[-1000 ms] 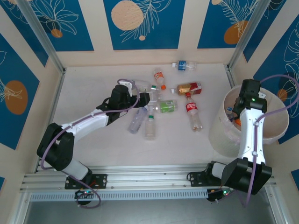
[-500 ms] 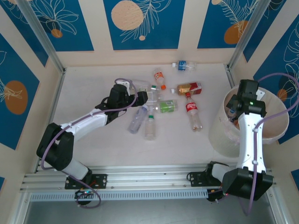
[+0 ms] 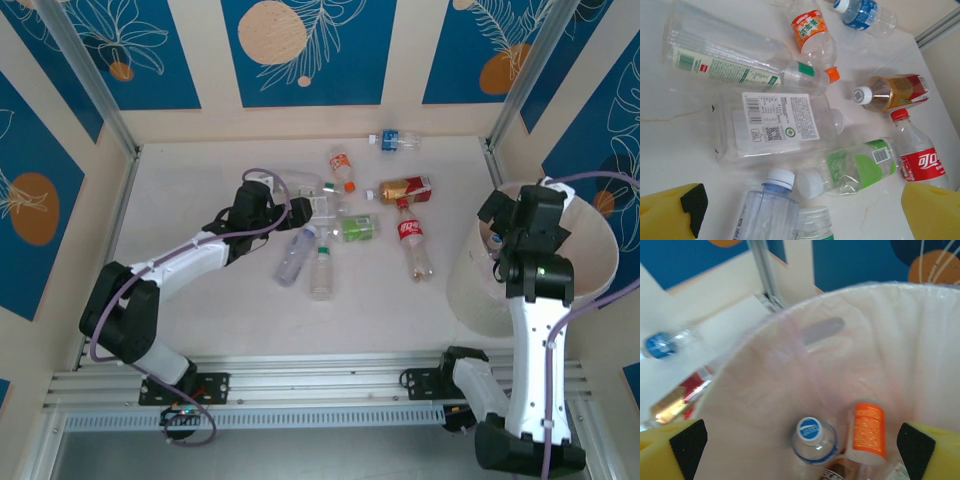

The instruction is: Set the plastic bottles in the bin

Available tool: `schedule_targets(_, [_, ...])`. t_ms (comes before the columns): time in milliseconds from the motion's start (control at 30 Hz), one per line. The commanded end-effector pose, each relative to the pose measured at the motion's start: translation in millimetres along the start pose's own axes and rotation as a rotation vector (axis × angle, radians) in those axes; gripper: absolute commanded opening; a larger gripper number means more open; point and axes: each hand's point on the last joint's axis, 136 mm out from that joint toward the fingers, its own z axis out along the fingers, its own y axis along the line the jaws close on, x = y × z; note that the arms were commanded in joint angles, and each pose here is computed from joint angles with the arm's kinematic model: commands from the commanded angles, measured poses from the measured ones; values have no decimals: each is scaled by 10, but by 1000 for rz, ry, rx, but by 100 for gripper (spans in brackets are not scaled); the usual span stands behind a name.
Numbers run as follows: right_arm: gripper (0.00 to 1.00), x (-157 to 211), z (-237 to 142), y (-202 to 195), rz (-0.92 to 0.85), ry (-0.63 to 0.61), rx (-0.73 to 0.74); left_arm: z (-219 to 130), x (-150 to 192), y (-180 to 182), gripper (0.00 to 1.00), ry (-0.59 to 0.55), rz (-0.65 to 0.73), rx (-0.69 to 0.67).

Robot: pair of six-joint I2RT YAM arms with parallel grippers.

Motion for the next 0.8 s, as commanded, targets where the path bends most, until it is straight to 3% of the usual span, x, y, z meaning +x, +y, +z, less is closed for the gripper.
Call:
schedule_targets(0, [99, -139, -144, 193, 51, -81, -137, 3, -56, 66, 100, 7, -39, -23])
schedule_targets(500, [100, -187, -872, 1373, 11, -130, -912, -78, 129, 445, 100, 79, -115, -138])
schedule_targets(767, [100, -67, -1005, 1767, -62, -87, -1031, -235, 286, 639, 100, 127, -147, -230])
